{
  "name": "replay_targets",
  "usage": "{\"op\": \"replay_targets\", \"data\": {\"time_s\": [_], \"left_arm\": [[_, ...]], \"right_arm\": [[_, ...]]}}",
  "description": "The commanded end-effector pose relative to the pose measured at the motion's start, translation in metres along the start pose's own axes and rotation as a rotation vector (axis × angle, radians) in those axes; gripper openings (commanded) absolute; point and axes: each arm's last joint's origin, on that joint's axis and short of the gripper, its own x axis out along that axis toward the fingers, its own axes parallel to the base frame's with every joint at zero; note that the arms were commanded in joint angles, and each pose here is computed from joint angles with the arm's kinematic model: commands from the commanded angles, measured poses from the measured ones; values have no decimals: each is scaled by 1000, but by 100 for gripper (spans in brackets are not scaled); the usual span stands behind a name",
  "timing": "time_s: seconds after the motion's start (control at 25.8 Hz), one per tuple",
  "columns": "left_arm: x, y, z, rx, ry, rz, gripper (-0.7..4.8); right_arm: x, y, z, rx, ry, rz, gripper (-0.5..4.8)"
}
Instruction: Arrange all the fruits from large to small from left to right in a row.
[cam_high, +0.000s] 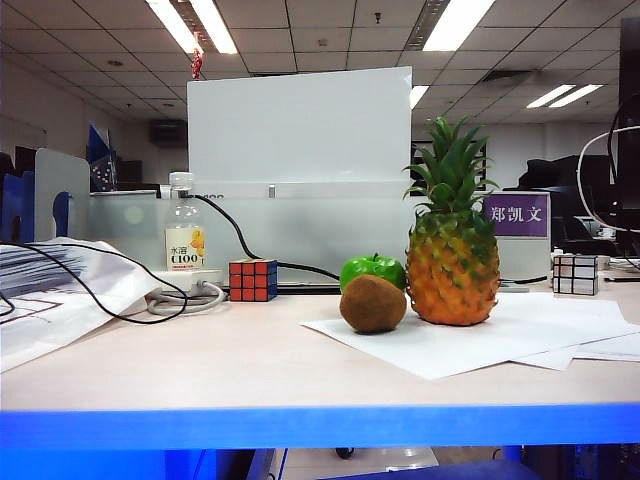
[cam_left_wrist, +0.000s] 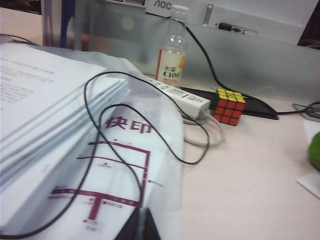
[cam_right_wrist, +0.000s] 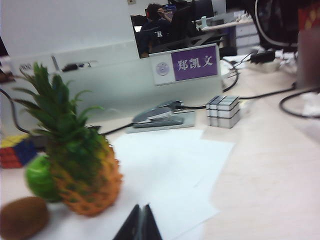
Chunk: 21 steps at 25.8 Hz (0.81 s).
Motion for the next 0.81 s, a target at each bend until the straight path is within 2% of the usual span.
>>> {"op": "replay_targets", "data": {"time_s": [0.04,0.15,0.27,0.39,0.5,0.74,0.81], "left_arm": [[-1,-6,1,-3,15,-212,-6],[-4,-15,4,10,27,-524,-6],[-7,-22,7,10,12,-684,-6],[-9,-29,11,32,-30,-768,-5],[-11,-37,13,35,-59,-825,-6],[-13,-46,12,53,-89,-813,-6],[-13,-47,12,60,-101,-781,-6]], "right_arm": [[0,4,-2,134,36,152,-6],[-2,11,-1,168,78,345,-6],[-4,20,-3,170,140,549,-6],[-7,28,-4,198,171,647,-6],[-9,37,-6,197,173,675,-4],[-8,56,-18,20,220,705,14],[-5,63,-21,-53,216,697,78]]}}
